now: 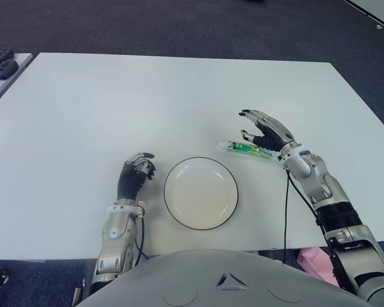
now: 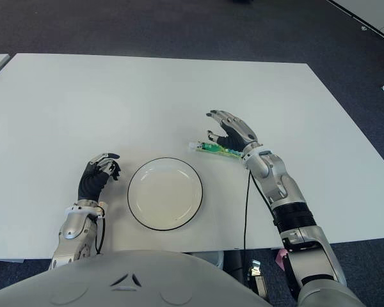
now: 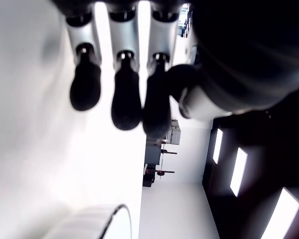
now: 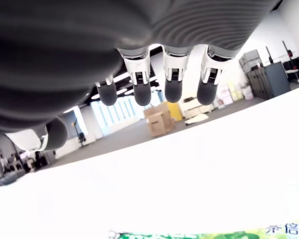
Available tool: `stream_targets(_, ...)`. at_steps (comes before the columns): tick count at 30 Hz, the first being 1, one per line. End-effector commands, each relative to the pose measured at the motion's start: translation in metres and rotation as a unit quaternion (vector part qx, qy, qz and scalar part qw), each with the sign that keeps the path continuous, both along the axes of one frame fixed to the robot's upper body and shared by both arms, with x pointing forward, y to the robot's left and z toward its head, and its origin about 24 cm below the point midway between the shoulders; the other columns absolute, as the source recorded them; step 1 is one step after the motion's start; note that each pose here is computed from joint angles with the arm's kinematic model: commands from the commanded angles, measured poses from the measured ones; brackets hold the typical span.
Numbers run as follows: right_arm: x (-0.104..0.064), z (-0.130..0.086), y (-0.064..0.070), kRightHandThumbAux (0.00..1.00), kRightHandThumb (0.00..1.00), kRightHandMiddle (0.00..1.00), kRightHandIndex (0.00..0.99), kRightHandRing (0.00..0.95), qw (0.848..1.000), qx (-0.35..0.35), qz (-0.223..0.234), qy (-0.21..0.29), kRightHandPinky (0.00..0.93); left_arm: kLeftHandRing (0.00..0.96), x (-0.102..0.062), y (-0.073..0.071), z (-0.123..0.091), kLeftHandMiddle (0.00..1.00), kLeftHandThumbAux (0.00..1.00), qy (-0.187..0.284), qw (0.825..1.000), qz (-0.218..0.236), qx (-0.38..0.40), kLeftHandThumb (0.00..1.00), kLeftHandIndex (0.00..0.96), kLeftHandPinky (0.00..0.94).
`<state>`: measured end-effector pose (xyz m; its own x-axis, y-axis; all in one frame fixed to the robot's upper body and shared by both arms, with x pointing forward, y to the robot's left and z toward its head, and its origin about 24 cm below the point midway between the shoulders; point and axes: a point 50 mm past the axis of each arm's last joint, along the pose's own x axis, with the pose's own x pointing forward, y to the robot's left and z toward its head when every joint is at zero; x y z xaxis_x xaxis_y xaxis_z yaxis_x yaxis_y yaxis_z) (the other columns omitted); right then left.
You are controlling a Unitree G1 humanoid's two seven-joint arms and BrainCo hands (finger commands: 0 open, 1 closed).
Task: Put the toothpaste on the table into the plate.
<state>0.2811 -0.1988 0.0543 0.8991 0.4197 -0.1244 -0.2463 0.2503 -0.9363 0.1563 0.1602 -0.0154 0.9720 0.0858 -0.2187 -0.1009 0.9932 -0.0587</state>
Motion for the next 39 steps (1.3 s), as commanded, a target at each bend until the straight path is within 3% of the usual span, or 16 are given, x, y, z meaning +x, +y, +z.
stream_targets(1,0.000,-0.007,0.000,0.262,0.594,0.000,0.000,0.000,0.999,-0.035,0.022,0.019,0.000,0.677,-0.009,0.001,-0.012,0.686,0.721,0.041,0.999,0.010,-0.001,0.704,0.432,0.663)
stream_targets(16,-0.008,-0.033,0.001,0.207,0.496,0.000,0.000,0.000,0.992,-0.078,0.072,0.070,0.000,0.678,-0.012,0.000,-0.011,0.685,0.721,0.042,0.999,0.015,-0.001,0.704,0.432,0.671)
stream_targets(39,-0.030,-0.064,-0.005,0.163,0.500,0.000,0.000,0.000,0.983,-0.114,0.100,0.104,0.000,0.670,-0.016,0.002,-0.010,0.681,0.720,0.044,0.999,0.018,-0.004,0.705,0.432,0.659)
